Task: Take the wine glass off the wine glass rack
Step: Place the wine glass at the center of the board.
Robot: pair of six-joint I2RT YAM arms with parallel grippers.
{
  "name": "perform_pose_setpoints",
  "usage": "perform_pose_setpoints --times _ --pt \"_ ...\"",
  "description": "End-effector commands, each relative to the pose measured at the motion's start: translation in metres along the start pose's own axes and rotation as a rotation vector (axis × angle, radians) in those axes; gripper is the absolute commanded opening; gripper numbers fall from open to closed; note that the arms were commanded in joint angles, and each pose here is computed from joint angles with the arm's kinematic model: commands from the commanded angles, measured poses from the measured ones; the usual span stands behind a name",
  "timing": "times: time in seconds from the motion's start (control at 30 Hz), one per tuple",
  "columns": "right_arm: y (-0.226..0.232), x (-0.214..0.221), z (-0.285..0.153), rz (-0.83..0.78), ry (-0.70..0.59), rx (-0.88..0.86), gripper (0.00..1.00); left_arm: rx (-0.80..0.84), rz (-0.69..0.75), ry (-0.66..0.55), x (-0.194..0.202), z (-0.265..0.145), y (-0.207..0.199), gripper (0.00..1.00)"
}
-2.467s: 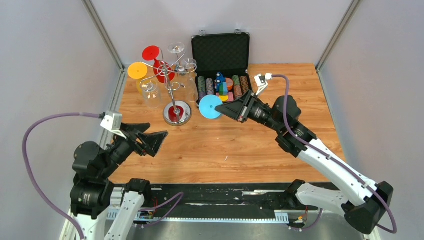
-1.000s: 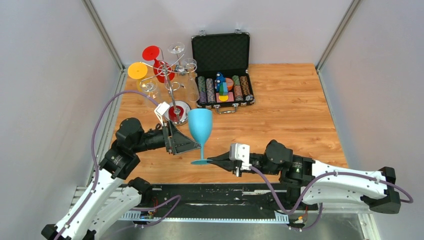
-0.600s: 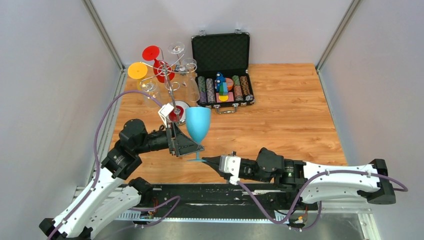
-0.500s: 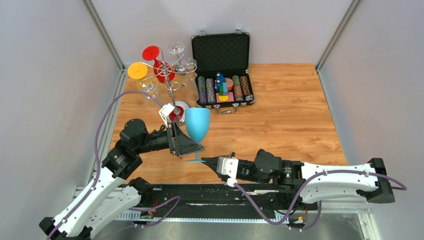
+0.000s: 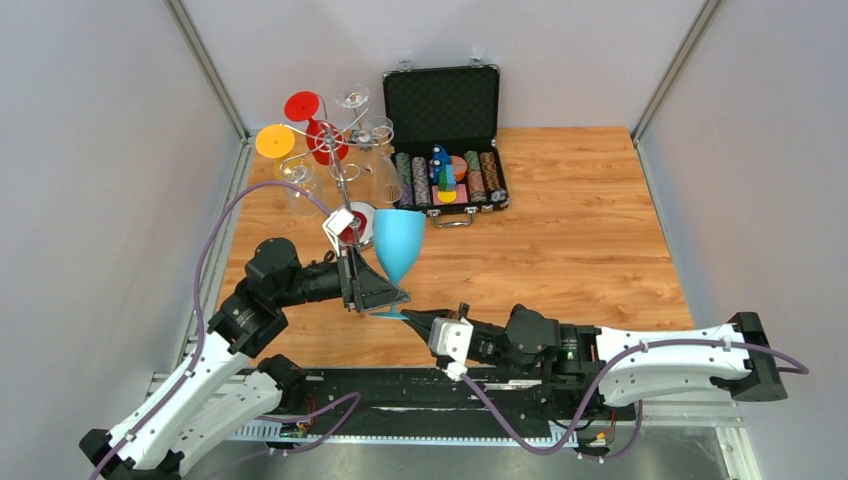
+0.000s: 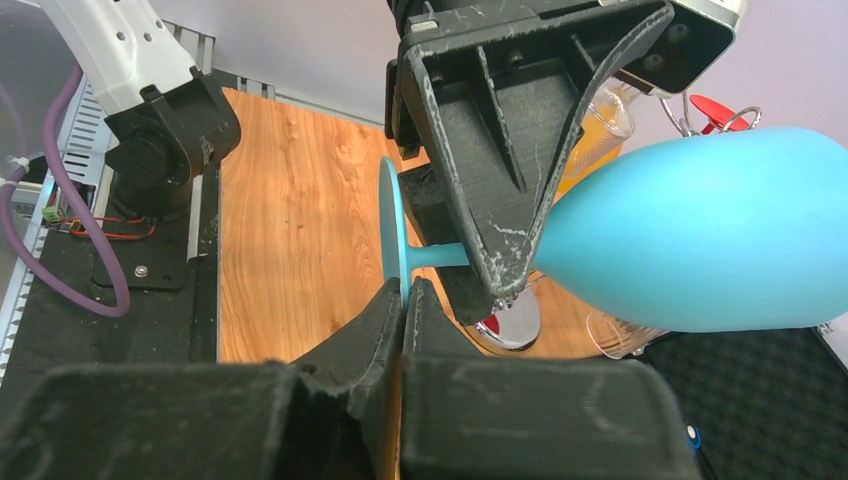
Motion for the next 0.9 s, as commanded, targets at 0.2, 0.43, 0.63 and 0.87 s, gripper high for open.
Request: perform_pose_setpoints --times 0.2,0.43,0.63,0.87 --pt "-0.012 -0.012 0.006 -0.032 -0.034 0.083 0.00 0.032 0.037 0.015 -0.001 0.005 0.003 0.38" --pt "-0.016 -0.016 0.003 -0.015 -0.022 0.081 0.00 0.021 0.051 0.021 0.000 0.005 0.005 0.03" --pt "-0.018 -0.017 -0.004 0.019 0.008 0.062 0.25 0.006 0.072 0.022 0.000 0.004 0.006 0.00" --pt "-0.030 -0.027 -0.024 0.079 0.004 0.046 0.44 -0.038 0.143 0.049 0.003 -0.002 0.007 0.00"
Point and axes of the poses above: each gripper's point midway between its finger pads, its own z axis out along the fingers, its own y axis along the line the jaws close on, x = y × z, the point moved 8 cm from there along -z, back along the fingers, and after that the axes turned 13 degrees about -z, right-handed, at the moved point
